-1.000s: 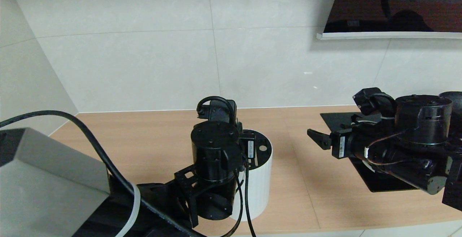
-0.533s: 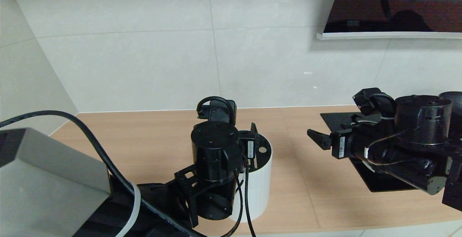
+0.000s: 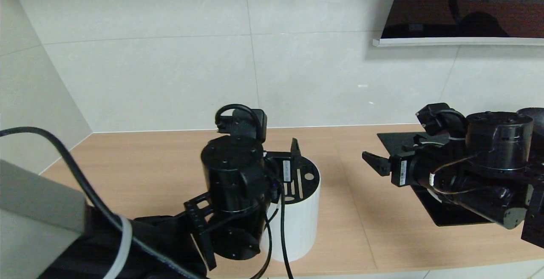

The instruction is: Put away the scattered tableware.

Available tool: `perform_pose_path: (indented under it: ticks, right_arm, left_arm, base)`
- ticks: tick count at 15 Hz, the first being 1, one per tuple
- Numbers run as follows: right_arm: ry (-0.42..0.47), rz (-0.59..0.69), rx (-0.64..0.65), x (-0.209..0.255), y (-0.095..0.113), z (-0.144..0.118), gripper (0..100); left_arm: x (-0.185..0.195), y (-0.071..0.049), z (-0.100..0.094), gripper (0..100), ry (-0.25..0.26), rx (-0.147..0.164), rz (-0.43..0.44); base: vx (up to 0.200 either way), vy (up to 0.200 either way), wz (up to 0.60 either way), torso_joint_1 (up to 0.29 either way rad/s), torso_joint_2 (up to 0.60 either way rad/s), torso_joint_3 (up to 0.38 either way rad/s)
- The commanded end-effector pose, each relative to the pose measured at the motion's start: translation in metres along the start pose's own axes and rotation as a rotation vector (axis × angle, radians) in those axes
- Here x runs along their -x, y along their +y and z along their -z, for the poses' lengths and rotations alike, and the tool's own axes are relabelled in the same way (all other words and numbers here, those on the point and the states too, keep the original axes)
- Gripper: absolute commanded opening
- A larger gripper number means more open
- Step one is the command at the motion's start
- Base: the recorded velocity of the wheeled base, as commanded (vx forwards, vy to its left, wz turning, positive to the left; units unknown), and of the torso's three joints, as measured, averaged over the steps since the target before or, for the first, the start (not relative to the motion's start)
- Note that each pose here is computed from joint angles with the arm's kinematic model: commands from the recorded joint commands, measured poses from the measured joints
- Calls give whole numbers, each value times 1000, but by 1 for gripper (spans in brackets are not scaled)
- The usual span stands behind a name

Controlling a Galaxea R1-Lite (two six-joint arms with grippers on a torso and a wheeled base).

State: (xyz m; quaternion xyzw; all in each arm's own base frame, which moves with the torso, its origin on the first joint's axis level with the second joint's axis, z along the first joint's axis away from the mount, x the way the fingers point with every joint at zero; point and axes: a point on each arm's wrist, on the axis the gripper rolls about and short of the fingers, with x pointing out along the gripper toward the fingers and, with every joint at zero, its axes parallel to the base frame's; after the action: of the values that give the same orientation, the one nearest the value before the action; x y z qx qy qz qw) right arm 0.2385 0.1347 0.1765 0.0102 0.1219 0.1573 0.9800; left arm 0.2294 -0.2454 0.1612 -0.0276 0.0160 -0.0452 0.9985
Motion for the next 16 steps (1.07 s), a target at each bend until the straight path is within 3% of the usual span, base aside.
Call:
perform_pose_path:
  ticks: [1,4,6,9,10,11,16]
  right_arm:
    - [-5,4,-2,1,-1,-1,100]
    - [-8,34,3,6,-11,-1,100]
    - [-94,36,34,22,-14,-19,100]
    - [-187,56,17,51,-22,-36,100]
    - [-200,62,14,57,-24,-37,100]
    - [-252,94,1,85,-34,-37,100]
    - [-417,211,-25,191,-59,2,100]
  left_arm:
    - [26,37,-49,100,-99,38,5]
    - [50,70,-90,100,-209,52,20]
    - [66,85,-106,100,-252,70,55]
    - [84,122,-121,100,-332,135,77]
    - [88,128,-122,100,-343,144,82]
    - [108,148,-120,100,-373,166,103]
    - [196,205,-89,100,-302,96,47]
  base:
    - [0,0,0,0,0,0]
    - [0,0,0,0,0,0]
    - [0,0,0,0,0,0]
    - [0,0,0,0,0,0]
    - [0,0,0,0,0,0]
    - [0,0,0,0,0,0]
    - [0,0,0,0,0,0]
